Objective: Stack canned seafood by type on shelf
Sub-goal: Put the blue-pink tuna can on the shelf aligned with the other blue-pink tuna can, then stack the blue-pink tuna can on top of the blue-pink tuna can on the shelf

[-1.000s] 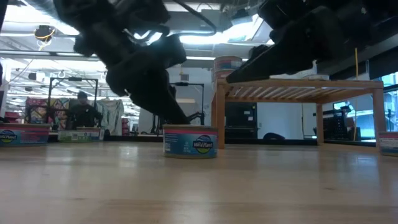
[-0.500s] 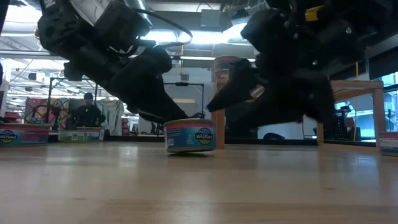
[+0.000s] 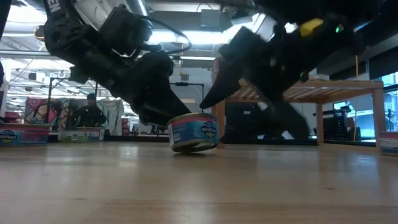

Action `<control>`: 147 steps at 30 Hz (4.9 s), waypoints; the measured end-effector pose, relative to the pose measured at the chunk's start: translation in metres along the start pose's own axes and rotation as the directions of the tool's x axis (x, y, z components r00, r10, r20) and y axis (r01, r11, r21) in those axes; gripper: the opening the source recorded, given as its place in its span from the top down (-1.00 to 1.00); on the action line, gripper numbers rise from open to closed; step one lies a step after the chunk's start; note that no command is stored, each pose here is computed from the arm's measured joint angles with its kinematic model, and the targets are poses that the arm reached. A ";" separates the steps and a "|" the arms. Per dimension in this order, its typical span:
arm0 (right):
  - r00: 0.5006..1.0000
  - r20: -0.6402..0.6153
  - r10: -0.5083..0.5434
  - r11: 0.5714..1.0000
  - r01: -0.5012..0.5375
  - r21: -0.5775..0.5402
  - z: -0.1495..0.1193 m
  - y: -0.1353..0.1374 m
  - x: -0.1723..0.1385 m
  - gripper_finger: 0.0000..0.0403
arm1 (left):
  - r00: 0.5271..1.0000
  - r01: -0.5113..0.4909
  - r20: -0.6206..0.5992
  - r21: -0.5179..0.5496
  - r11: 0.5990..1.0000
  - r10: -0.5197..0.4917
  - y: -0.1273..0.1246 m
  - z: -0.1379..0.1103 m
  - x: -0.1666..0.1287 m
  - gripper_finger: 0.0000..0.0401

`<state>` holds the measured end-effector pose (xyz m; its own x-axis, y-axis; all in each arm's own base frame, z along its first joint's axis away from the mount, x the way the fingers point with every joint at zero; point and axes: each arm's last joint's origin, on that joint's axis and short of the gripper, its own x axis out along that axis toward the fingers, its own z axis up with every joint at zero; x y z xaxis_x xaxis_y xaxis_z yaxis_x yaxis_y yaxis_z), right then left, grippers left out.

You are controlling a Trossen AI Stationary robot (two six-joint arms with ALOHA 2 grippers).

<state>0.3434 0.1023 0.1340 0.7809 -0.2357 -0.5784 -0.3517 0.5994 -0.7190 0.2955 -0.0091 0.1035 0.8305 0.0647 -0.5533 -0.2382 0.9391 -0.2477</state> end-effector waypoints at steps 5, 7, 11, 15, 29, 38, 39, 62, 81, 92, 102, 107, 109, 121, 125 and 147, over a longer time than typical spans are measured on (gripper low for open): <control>0.995 -0.057 -0.084 0.994 0.080 -0.074 -0.004 0.010 0.015 -0.71 | 1.000 0.008 0.002 -0.033 0.999 -0.008 0.001 0.001 0.000 -0.29; 0.989 -0.079 -0.125 0.989 0.118 -0.090 -0.007 0.010 0.021 -0.71 | 1.000 0.008 0.003 -0.040 0.999 -0.008 0.002 0.001 0.000 -0.29; 0.986 -0.067 -0.150 0.986 0.145 -0.079 -0.007 0.010 0.025 -0.68 | 1.000 0.011 0.010 -0.052 0.999 -0.011 0.001 0.001 0.000 -0.29; 0.987 -0.059 -0.152 0.987 0.148 -0.066 -0.008 0.008 0.027 -0.48 | 1.000 0.018 0.022 -0.057 0.998 -0.017 0.000 0.002 0.000 -0.29; 0.986 -0.054 -0.155 0.986 0.151 -0.069 0.002 0.016 0.016 0.04 | 0.998 0.045 0.042 -0.073 0.996 -0.042 -0.003 0.010 -0.008 -0.29; 0.968 -0.016 -0.250 0.963 0.246 -0.113 0.034 0.008 -0.053 0.04 | 0.989 0.010 0.151 0.000 1.000 -0.010 -0.009 0.040 -0.041 -0.29; 0.959 -0.017 -0.285 0.954 0.281 -0.102 0.038 0.004 -0.062 0.04 | 0.989 -0.012 0.145 0.013 1.000 0.010 -0.008 0.039 -0.042 -0.29; 0.856 -0.283 -0.433 0.875 0.475 0.098 -0.037 -0.128 -0.090 0.04 | 0.980 -0.094 0.179 0.044 0.995 0.085 -0.024 0.034 -0.046 -0.29; 0.895 -0.323 -0.309 0.882 0.397 0.255 -0.071 -0.142 -0.075 -0.36 | 0.981 -0.088 0.180 0.054 0.995 0.077 -0.026 0.033 -0.046 -0.29; 0.871 -0.373 -0.320 0.771 0.469 0.432 -0.073 -0.141 -0.076 -0.39 | 0.981 -0.088 0.180 0.066 0.994 0.075 -0.027 0.033 -0.046 -0.29; 0.875 -0.364 -0.320 0.740 0.471 0.481 -0.072 -0.141 -0.075 -0.39 | 0.981 -0.088 0.180 0.066 0.994 0.075 -0.027 0.033 -0.046 -0.29; 0.871 -0.331 -0.364 0.737 0.486 0.469 -0.056 -0.135 -0.091 -0.39 | 0.981 -0.087 0.180 0.067 0.994 0.074 -0.027 0.033 -0.046 -0.29; 0.867 -0.310 -0.390 0.734 0.496 0.464 -0.045 -0.134 -0.107 -0.39 | 0.981 -0.087 0.180 0.067 0.994 0.074 -0.027 0.033 -0.046 -0.29; 0.975 0.211 0.074 0.777 -0.189 0.600 -0.016 -0.039 -0.152 -0.39 | 0.980 -0.103 0.178 0.087 0.991 0.086 -0.024 0.035 -0.046 -0.29; 0.957 0.276 0.083 0.747 -0.244 0.619 -0.030 0.005 -0.132 -0.39 | 0.987 -0.137 0.097 0.111 0.984 0.126 -0.027 0.046 -0.048 -0.29; 0.998 0.070 0.006 0.746 -0.051 0.664 -0.071 0.059 -0.065 -0.39 | 0.327 -0.819 -0.734 0.094 0.566 0.595 -0.005 0.035 -0.132 -0.29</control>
<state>0.2354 0.0990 0.1018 0.8130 -0.1783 -0.5543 0.0409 0.9671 -0.2511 0.2053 -0.0108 0.2056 -0.2397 0.3325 -0.9122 -0.7678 0.5101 0.3876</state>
